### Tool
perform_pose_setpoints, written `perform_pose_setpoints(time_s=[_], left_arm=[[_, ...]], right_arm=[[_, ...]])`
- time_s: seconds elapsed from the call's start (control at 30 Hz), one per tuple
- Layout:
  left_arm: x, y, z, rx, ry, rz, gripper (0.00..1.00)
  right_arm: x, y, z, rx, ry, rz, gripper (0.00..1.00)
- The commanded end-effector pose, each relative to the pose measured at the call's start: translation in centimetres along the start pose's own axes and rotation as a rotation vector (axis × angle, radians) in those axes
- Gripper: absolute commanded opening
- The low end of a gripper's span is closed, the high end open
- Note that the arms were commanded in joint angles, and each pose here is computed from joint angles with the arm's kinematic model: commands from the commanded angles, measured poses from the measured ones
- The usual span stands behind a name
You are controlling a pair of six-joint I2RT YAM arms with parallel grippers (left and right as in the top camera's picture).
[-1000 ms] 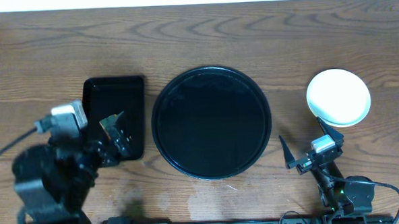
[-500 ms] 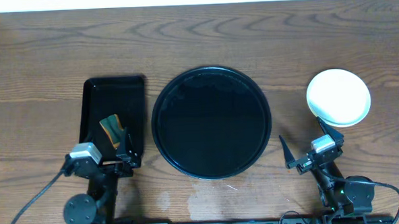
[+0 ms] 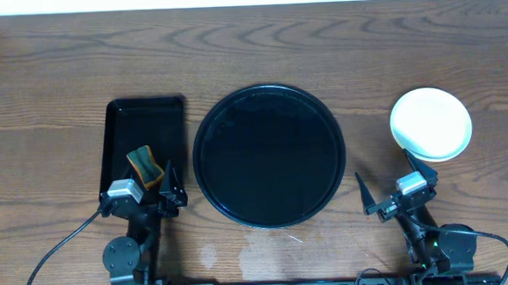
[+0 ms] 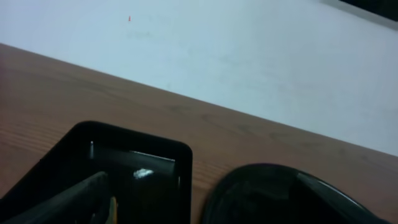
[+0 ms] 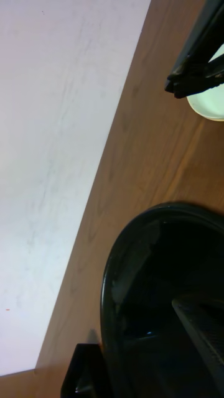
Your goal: Clean dirty plates on tray and stack at the side
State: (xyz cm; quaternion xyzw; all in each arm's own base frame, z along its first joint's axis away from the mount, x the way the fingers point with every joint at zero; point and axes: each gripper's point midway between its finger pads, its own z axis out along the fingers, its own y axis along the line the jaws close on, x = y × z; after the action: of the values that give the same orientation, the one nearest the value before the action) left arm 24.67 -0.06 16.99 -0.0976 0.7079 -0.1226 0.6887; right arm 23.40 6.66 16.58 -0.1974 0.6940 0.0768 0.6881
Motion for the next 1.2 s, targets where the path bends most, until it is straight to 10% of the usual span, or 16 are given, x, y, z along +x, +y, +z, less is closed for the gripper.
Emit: perform_pose_setpoints(time_s=[0.0, 1.17], left_arm=[[0.0, 0.0, 0.0, -0.004, -0.002, -0.009, 0.92], [3.0, 1.0, -0.2, -0.042, 0.117, -0.023, 0.92]], right_arm=[[0.1, -0.1, 0.0, 0.003, 0.000, -0.006, 0.99], [0.1, -0.1, 0.0, 0.003, 0.000, -0.006, 0.99]])
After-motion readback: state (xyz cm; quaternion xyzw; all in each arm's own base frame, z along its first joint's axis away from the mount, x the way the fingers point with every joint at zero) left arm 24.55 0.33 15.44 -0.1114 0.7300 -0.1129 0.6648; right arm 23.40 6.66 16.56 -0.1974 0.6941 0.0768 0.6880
